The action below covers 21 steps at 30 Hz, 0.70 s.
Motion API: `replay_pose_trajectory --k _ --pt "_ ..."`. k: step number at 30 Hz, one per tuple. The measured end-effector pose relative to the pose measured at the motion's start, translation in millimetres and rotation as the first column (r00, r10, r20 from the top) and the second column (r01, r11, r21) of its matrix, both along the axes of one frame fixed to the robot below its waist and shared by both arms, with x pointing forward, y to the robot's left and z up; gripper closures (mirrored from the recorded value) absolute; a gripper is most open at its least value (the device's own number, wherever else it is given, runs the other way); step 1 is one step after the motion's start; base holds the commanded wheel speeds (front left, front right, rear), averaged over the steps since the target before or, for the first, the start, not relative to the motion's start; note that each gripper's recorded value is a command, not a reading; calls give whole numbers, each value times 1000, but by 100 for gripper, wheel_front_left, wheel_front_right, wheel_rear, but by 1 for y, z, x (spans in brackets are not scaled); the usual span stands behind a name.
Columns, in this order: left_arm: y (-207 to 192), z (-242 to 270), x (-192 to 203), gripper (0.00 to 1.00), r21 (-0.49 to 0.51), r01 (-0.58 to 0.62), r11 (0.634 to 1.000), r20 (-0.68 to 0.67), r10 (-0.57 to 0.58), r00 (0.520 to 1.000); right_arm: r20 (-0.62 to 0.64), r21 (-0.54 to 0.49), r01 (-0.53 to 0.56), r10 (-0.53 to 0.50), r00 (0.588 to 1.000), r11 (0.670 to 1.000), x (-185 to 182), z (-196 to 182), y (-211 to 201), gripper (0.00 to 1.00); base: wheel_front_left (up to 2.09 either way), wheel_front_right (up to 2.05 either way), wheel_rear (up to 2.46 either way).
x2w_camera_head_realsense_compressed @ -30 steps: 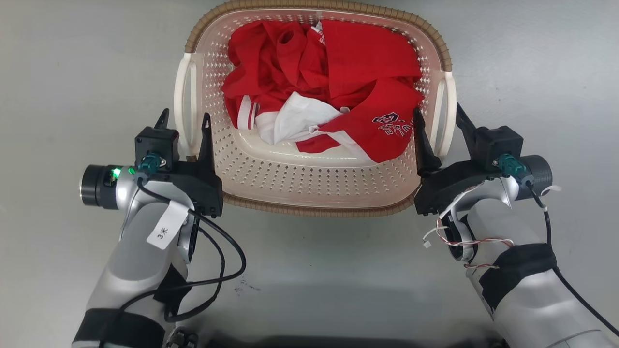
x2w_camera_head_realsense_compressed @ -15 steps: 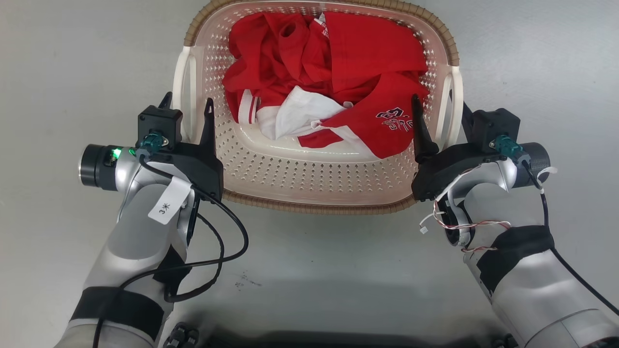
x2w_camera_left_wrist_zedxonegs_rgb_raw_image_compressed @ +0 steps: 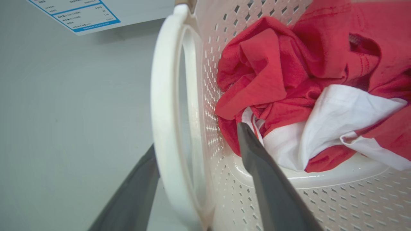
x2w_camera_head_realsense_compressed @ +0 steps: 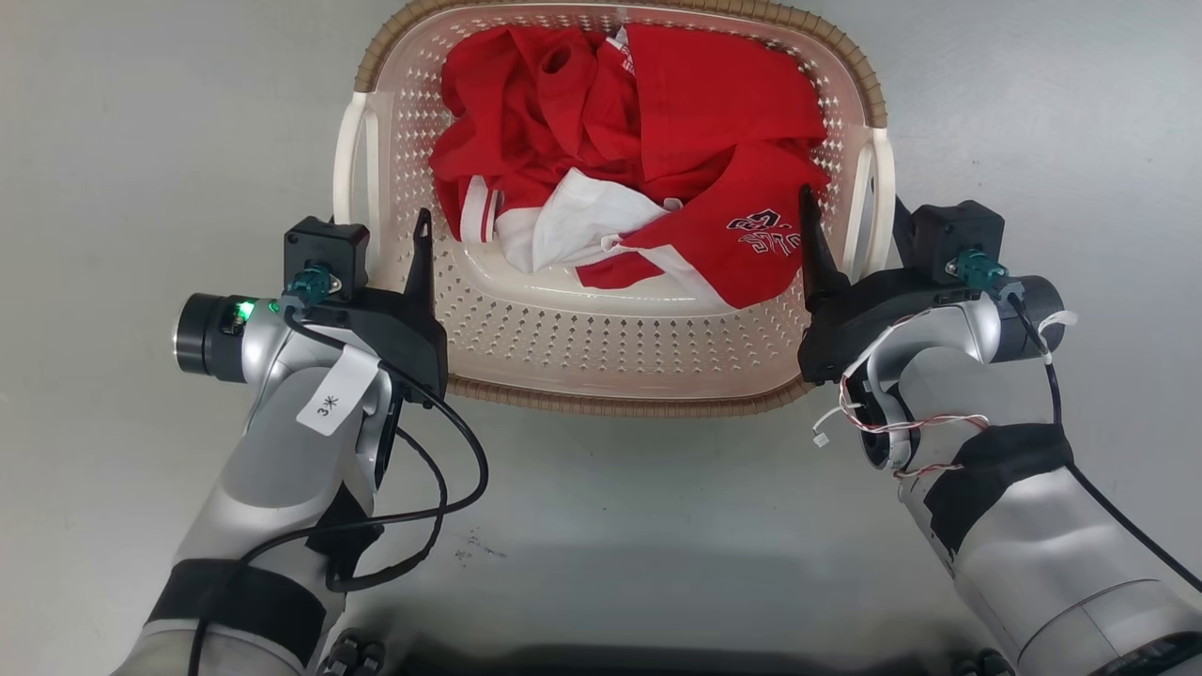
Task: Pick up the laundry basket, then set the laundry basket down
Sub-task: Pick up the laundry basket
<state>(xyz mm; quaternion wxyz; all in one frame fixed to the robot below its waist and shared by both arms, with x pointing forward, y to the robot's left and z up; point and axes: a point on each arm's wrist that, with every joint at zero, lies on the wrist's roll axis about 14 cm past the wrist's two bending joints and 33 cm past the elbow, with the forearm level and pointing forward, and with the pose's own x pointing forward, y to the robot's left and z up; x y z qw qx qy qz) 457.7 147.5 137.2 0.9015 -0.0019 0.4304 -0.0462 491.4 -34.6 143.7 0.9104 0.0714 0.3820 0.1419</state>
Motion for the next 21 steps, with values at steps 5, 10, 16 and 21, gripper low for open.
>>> replay_pose_trajectory --k 5,10,16,21 --pt "-4 1 -1 0 -15 -7 1000 -6 7 1000 -19 -2 -4 4 1000 1000 -4 -1 1 0 0 0 0" --pt "-7 2 -2 0 -15 4 1000 -17 -4 1000 -13 13 -3 4 1000 1000 2 4 5 0 0 0 0" --pt "-9 3 -5 0 -20 0 1000 -30 0 1000 -21 20 -13 13 1000 1000 -1 6 9 0 0 0 0" --pt "-11 5 -2 0 -16 12 1000 -32 -12 999 -31 29 -2 3 1000 1000 -1 7 10 3 0 0 0"
